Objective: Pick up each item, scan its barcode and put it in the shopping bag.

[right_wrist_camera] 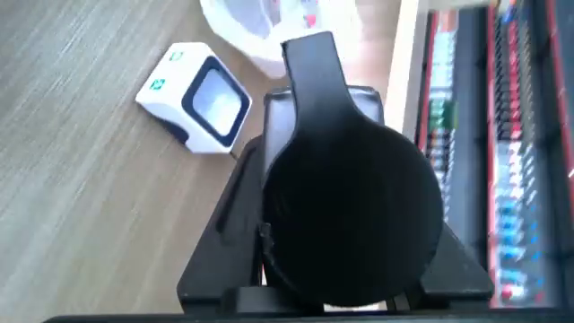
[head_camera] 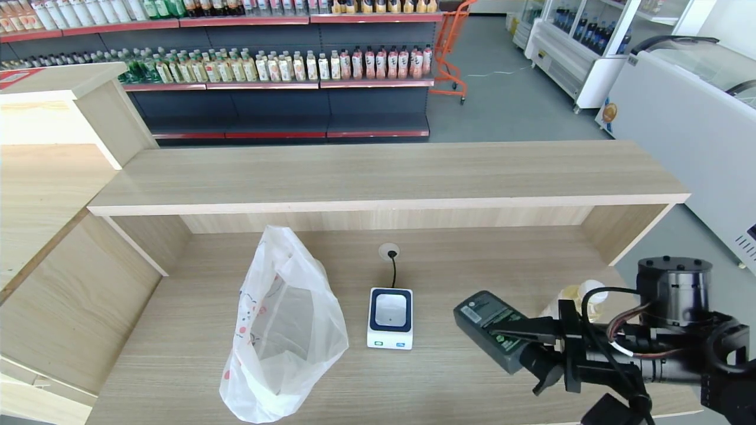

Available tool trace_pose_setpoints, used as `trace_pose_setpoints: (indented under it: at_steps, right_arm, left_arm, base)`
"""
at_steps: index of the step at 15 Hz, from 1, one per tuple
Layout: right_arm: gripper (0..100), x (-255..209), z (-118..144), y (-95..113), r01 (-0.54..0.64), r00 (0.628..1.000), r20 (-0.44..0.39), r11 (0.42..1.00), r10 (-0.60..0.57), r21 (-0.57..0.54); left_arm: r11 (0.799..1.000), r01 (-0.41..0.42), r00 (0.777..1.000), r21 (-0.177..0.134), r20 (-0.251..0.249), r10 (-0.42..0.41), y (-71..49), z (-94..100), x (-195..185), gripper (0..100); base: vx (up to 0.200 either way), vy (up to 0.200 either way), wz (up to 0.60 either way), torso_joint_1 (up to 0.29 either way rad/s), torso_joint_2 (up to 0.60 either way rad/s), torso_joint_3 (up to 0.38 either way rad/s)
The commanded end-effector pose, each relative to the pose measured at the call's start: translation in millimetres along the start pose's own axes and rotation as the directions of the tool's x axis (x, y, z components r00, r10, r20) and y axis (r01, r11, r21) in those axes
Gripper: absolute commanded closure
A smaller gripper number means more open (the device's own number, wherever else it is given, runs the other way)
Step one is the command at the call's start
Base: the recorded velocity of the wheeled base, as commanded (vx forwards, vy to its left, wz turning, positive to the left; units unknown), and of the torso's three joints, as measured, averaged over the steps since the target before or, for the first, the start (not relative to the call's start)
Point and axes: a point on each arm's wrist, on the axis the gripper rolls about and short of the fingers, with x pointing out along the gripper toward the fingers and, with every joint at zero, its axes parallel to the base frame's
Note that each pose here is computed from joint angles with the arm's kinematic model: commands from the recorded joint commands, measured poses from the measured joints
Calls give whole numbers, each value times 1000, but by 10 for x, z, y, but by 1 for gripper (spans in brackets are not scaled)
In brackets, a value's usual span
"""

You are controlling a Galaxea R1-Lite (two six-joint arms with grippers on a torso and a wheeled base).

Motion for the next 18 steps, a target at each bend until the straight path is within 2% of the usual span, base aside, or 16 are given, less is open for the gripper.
trace_pose_setpoints:
  at_steps: [1,3,10,12,18]
  right_arm:
    - [100,290,328,25,53,949,316,985,2,-165]
    - [100,438,379,-17,112,928,373,956,-3,-272]
    - [100,692,394,-37,249,869,492,911,-61,-328]
    - [100,733,393,-36,263,858,509,911,-69,-319]
    - [100,737,390,-24,260,857,510,912,-68,-316]
  left_arm:
    - [1000,0,1000,0,1,0,0,0,0,0]
    - [1000,0,1000,0,1,0,0,0,0,0]
    - [1000,0,1000,0,1,0,0,0,0,0]
    - [1000,0,1000,0,1,0,0,0,0,0]
    - [1000,0,1000,0,1,0,0,0,0,0]
  base:
    - [0,0,0,0,0,0]
    - [0,0,0,0,0,0]
    - [0,0,0,0,0,0]
    - [0,0,0,0,0,0]
    - [0,0,0,0,0,0]
